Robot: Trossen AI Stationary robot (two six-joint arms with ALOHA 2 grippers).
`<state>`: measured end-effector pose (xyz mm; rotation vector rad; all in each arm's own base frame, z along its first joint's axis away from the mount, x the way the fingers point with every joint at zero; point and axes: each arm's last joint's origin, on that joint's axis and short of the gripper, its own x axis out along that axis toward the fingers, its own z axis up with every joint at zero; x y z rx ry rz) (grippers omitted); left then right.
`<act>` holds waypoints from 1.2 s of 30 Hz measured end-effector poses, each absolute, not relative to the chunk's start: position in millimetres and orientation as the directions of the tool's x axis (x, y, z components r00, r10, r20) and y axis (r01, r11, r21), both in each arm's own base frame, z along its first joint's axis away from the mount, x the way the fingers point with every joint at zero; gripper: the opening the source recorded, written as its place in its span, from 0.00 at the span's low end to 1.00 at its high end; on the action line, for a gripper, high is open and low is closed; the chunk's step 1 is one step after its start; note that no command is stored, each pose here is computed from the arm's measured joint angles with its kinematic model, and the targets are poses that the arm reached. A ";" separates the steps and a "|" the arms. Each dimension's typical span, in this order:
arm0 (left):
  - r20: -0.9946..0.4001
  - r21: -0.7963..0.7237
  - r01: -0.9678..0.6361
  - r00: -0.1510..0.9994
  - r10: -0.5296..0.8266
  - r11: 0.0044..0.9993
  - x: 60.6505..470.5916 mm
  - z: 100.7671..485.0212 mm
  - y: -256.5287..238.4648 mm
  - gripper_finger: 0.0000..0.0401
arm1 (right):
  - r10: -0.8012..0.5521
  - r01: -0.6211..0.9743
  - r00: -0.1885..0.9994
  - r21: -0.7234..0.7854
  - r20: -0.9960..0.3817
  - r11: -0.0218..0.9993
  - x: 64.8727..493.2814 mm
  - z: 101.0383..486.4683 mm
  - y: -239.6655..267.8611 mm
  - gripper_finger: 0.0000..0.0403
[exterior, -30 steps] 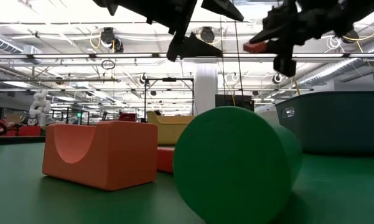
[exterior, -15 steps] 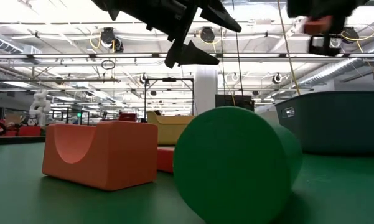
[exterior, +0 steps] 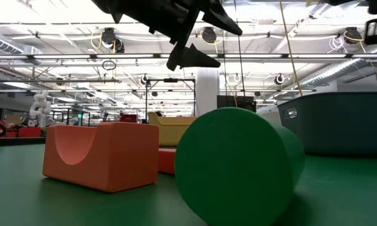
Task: Sort & place blocks by color
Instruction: Put the top orange block into the black bin
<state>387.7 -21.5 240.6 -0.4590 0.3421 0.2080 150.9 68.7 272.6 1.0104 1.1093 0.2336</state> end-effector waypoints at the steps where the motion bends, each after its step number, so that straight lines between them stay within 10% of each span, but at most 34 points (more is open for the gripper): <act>1: -0.369 -0.408 -0.265 0.923 0.108 0.874 387.7 240.4 -21.2 0.98 | 0.623 0.315 0.459 0.772 -0.633 0.552 149.5 272.6 71.8 0.11; 17: -0.377 -0.542 -0.248 0.926 0.031 0.803 385.7 239.6 -43.9 0.98 | 0.802 0.367 0.303 0.840 -0.514 0.400 128.6 252.1 129.6 0.11; 36: -0.569 -0.588 -0.189 0.788 -0.236 0.786 351.3 221.1 -140.4 0.98 | 0.711 0.407 0.400 0.807 -0.578 0.427 139.2 217.4 161.2 0.21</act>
